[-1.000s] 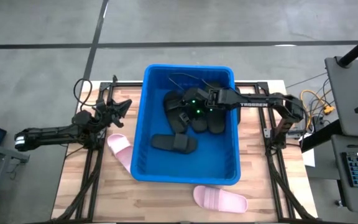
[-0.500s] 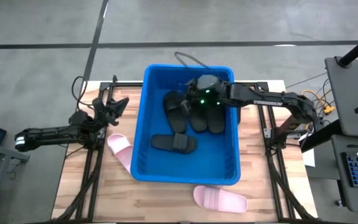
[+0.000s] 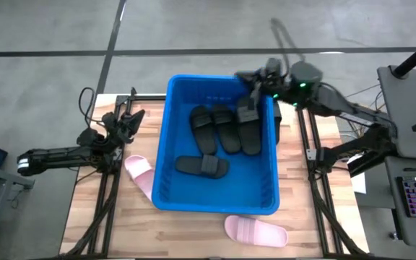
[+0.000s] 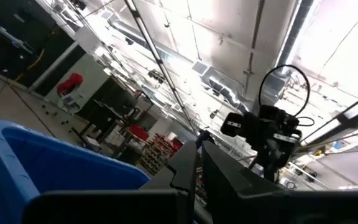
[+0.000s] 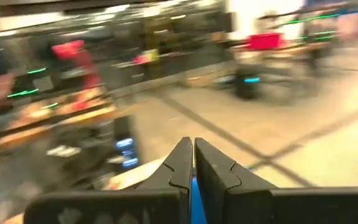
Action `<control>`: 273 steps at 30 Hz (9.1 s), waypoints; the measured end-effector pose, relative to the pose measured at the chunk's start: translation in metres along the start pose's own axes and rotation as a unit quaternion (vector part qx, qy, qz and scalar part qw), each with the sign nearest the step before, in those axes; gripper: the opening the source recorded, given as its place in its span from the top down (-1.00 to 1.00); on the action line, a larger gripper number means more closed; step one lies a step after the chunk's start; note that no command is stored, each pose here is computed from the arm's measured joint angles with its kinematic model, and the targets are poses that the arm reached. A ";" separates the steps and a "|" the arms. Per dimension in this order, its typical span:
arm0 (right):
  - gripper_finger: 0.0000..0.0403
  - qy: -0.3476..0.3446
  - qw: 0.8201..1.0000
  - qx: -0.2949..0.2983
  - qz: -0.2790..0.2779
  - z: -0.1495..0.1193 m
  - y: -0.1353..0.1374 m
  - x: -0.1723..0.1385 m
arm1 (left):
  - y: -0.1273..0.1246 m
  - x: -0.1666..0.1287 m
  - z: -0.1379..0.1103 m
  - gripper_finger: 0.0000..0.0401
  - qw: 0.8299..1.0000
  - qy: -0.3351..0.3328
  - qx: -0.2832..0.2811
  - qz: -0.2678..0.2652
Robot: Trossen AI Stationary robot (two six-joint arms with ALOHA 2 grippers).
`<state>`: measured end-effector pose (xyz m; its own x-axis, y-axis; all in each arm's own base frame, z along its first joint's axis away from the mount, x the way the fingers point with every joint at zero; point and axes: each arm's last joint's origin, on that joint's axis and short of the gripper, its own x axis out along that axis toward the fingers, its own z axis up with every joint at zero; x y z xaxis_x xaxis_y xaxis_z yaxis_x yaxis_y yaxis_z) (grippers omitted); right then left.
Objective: Pick and place slides into bin
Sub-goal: Put t the black slides into the blue organizer bin, then put the pink slides into the blue organize bin
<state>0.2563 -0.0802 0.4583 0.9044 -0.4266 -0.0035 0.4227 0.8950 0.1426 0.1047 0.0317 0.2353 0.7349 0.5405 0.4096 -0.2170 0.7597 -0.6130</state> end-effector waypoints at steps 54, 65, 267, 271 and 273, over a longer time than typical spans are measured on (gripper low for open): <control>-0.11 0.029 0.660 0.623 -0.419 -0.206 -0.129 -0.128 | 0.007 0.006 -0.012 0.95 0.998 0.019 0.008 0.056; -0.11 -0.001 0.639 0.653 -0.407 -0.246 -0.137 -0.122 | 0.009 0.008 -0.017 0.95 0.997 0.034 0.016 0.065; -0.27 0.527 0.720 0.438 0.110 -0.249 0.047 0.145 | -0.001 -0.005 0.010 0.95 0.997 -0.044 0.055 0.025; -0.36 0.539 0.718 0.427 0.105 -0.247 0.046 0.140 | -0.001 -0.005 0.010 0.95 0.997 -0.045 0.054 0.024; -0.38 0.536 0.724 0.419 0.112 -0.242 0.046 0.138 | 0.000 -0.005 0.010 0.95 0.997 -0.044 0.055 0.025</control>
<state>0.4146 -0.0663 0.2247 0.6603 0.4657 -0.5892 0.4803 0.3413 0.8080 0.0945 0.0320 0.2400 0.6635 0.6042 0.4413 -0.3243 0.7637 -0.5582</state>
